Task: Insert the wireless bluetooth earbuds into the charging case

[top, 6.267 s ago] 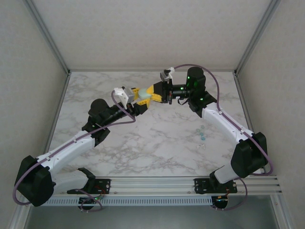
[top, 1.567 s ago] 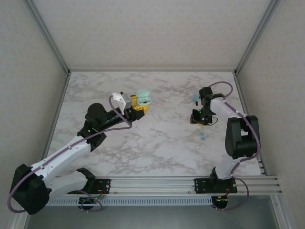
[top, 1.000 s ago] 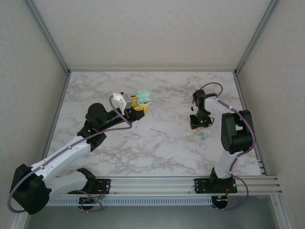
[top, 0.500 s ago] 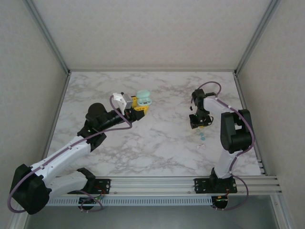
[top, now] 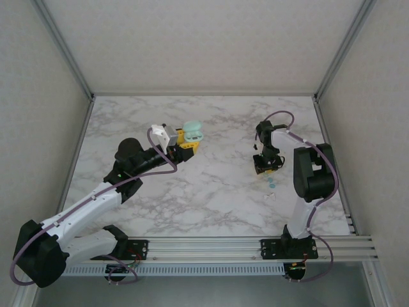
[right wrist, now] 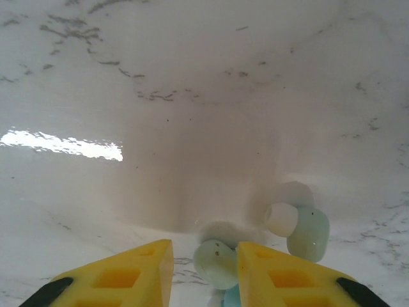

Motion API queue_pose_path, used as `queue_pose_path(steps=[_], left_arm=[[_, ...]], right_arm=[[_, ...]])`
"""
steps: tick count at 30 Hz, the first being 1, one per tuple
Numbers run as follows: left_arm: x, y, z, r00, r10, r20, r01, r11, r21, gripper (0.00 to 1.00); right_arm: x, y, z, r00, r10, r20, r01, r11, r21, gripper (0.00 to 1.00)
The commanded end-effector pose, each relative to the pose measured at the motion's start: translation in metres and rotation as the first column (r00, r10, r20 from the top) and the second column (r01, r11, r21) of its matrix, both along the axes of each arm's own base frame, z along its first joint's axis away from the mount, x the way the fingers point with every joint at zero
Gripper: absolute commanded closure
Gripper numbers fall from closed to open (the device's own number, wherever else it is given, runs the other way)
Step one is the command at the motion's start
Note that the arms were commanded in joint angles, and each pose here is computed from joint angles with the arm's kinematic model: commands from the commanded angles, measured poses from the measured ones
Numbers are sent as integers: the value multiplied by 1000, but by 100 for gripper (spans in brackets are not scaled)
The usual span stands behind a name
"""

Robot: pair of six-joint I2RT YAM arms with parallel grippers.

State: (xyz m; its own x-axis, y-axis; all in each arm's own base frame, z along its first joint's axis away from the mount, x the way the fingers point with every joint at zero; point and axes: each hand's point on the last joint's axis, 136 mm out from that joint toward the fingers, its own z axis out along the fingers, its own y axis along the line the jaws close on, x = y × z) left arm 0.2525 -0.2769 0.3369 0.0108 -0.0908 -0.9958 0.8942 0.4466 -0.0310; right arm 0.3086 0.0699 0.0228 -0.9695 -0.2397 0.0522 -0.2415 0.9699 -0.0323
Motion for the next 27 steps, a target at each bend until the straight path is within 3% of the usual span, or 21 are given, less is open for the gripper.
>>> queue_pose_path(steps=[1, 16, 27], left_arm=[[-5, 3, 10, 1000, 7, 21, -6, 1000, -19, 76], [-6, 5, 10, 1000, 16, 21, -15, 1000, -16, 76], [-5, 6, 9, 1000, 20, 16, -20, 1000, -15, 76]], right_arm=[[0, -3, -1, 1000, 21, -17, -21, 999, -29, 67], [3, -8, -5, 1000, -13, -12, 12, 998, -68, 73], [11, 1, 2, 1000, -10, 0, 10, 1000, -13, 68]])
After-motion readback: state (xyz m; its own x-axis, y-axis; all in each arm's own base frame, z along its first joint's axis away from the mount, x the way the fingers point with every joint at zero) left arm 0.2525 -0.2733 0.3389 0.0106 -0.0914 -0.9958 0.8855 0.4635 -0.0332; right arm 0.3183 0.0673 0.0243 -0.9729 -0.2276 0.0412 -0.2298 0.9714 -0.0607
